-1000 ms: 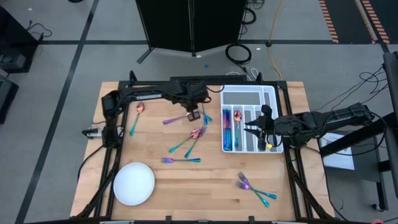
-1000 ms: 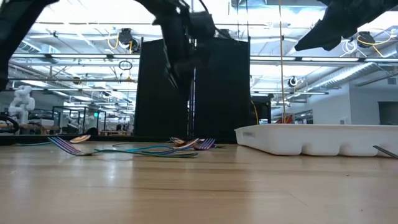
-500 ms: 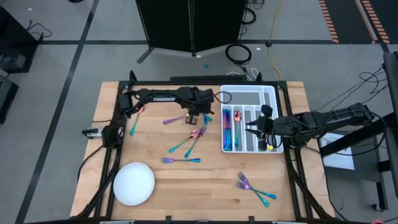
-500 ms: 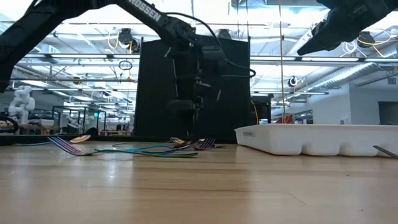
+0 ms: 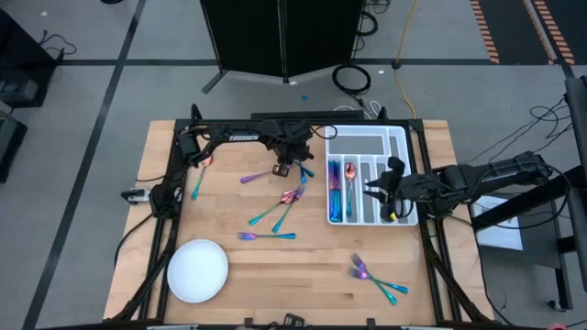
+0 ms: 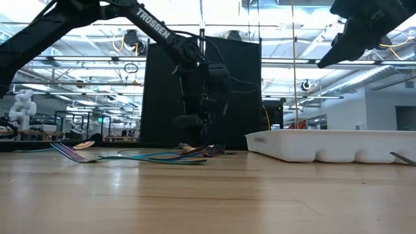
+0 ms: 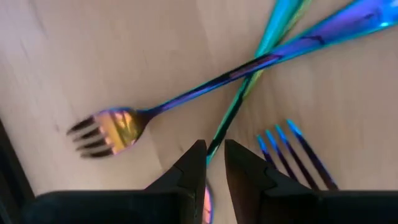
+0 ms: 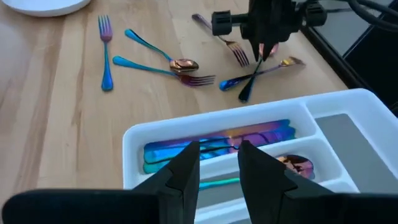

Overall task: Sort silverware
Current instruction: Put the blue spoon into the utensil organizer

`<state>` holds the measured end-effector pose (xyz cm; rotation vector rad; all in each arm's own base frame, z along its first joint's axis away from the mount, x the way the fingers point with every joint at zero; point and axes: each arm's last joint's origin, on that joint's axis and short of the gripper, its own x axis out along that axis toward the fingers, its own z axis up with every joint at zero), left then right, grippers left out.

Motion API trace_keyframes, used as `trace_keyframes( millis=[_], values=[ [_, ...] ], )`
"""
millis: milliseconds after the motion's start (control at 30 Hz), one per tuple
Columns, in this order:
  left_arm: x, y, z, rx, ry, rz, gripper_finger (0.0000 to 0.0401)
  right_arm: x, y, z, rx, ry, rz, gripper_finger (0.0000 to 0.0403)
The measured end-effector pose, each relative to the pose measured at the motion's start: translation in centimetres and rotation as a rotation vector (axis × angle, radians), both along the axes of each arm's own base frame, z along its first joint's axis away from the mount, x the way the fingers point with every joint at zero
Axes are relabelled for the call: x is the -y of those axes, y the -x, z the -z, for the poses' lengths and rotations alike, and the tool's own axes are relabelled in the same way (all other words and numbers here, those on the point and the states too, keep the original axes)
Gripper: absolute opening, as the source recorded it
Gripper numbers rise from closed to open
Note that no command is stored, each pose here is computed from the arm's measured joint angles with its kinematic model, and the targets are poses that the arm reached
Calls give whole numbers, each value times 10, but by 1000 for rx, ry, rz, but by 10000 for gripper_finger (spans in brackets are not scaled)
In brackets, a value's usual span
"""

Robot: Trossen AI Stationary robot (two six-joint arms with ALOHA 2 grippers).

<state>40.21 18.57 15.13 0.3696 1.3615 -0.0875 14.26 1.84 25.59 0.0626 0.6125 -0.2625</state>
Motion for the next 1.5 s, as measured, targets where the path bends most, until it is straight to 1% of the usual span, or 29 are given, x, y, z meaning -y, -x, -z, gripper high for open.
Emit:
trace_keyframes(
  millis=[200, 367, 433, 500, 600, 1067, 1167, 1267, 1333, 1400, 1500],
  values=[
    [0, 1, 0, -19, -3, 108, 61, 0, -3, 2, -10, -11, 10, 95],
    [0, 2, 0, -31, -3, 133, 61, -1, -4, 4, -25, -8, 10, 95],
    [2, 5, 1, -54, 30, 137, 61, -1, -5, 4, -30, -7, 10, 95],
    [4, 11, 5, -117, 80, 143, 61, -1, -5, 5, -33, -6, 10, 95],
    [4, 15, 7, -156, 108, 131, 61, -1, -5, 5, -33, -5, 9, 95],
    [3, 13, 8, -131, 96, 131, 60, -1, -6, 4, -25, 0, 4, 95],
    [3, 13, 8, -137, 88, 130, 48, -1, -6, 4, -25, 0, 4, 95],
    [4, 13, 8, -140, 80, 105, 22, -1, -6, 4, -25, 0, 4, 95],
    [4, 13, 8, -153, 72, 104, 8, -1, -6, 4, -25, 0, 4, 95],
    [5, 14, 8, -175, 59, 102, 6, -1, -6, 4, -25, 0, 4, 95],
    [6, 19, 8, -266, 4, 104, 6, -1, -6, 4, -23, 0, 4, 95]
  ],
)
